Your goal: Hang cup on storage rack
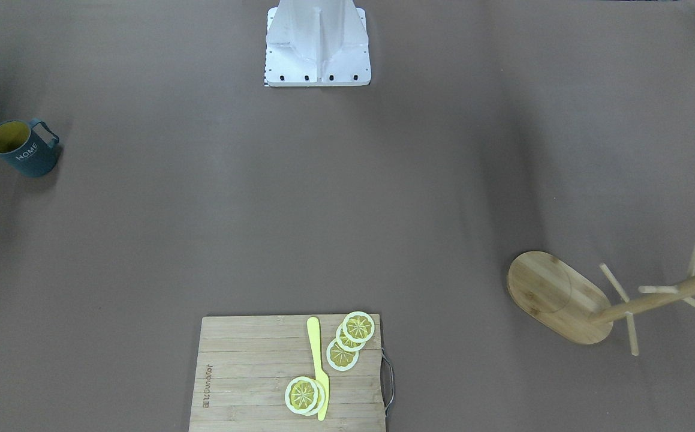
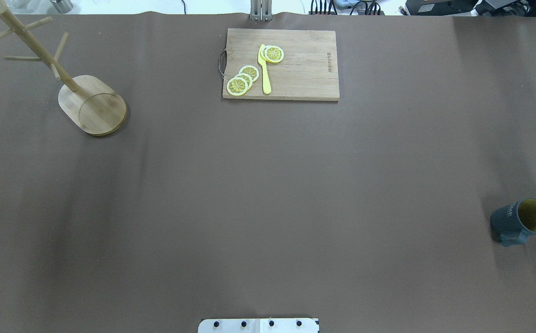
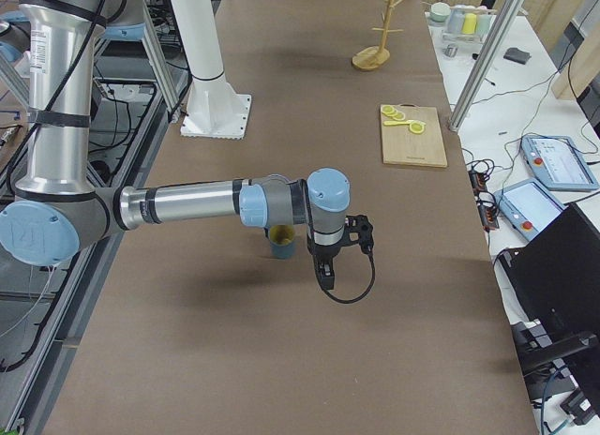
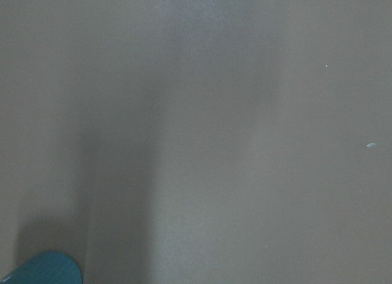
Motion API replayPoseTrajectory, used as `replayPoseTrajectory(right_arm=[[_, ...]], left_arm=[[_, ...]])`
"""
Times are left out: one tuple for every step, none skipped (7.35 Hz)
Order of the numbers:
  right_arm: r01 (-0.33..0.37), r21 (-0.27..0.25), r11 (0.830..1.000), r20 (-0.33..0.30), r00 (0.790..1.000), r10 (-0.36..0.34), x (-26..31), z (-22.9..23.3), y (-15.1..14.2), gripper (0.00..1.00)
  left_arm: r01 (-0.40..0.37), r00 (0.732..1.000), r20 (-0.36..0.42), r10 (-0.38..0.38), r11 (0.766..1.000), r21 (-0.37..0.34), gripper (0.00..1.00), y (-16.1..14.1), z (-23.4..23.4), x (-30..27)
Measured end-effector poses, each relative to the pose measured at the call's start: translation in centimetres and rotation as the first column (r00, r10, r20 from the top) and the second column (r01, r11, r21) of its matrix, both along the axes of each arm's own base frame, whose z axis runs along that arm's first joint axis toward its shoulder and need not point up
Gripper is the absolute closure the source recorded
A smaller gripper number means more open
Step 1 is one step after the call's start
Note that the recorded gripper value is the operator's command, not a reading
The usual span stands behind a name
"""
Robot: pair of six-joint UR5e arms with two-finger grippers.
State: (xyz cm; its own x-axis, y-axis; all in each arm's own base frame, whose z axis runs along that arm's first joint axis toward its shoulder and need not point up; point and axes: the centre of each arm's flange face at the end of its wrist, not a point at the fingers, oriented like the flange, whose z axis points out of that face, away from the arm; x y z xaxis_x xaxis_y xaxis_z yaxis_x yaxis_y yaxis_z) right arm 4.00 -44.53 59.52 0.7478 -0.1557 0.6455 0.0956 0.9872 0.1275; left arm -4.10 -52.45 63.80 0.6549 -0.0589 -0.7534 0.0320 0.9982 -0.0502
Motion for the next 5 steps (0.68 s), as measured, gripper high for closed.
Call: replayPoseTrajectory(right_arm=[[0.001,0.003,1.000,-0.001,1.000,-0.001,0.0,-0.1,0.0,0.00],[0.002,0.009,1.000,-0.002,1.000,-0.002,0.0,-0.3,0.1,0.00],[0.001,0.017,1.000,-0.004,1.000,-0.001,0.0,-0.7,0.1,0.00],[-0.001,0.021,1.000,-0.007,1.000,0.001,0.1,-1.0,0.1,0.00],[0.000,0.044,0.999,-0.004,1.000,0.000,0.0,-1.7,-0.4,0.00]], left_arm=[[0.000,1.000,0.000,0.000,1.000,0.000,0.01,0.0,0.0,0.0],[0.000,1.000,0.000,0.000,1.000,0.000,0.01,0.0,0.0,0.0],[0.000,1.000,0.000,0.000,1.000,0.003,0.01,-0.1,-0.1,0.0],[-0.001,1.000,0.000,0.001,1.000,0.008,0.01,-0.1,-0.2,0.0],[-0.002,1.000,-0.002,0.002,1.000,0.010,0.01,-0.2,-0.2,0.0]])
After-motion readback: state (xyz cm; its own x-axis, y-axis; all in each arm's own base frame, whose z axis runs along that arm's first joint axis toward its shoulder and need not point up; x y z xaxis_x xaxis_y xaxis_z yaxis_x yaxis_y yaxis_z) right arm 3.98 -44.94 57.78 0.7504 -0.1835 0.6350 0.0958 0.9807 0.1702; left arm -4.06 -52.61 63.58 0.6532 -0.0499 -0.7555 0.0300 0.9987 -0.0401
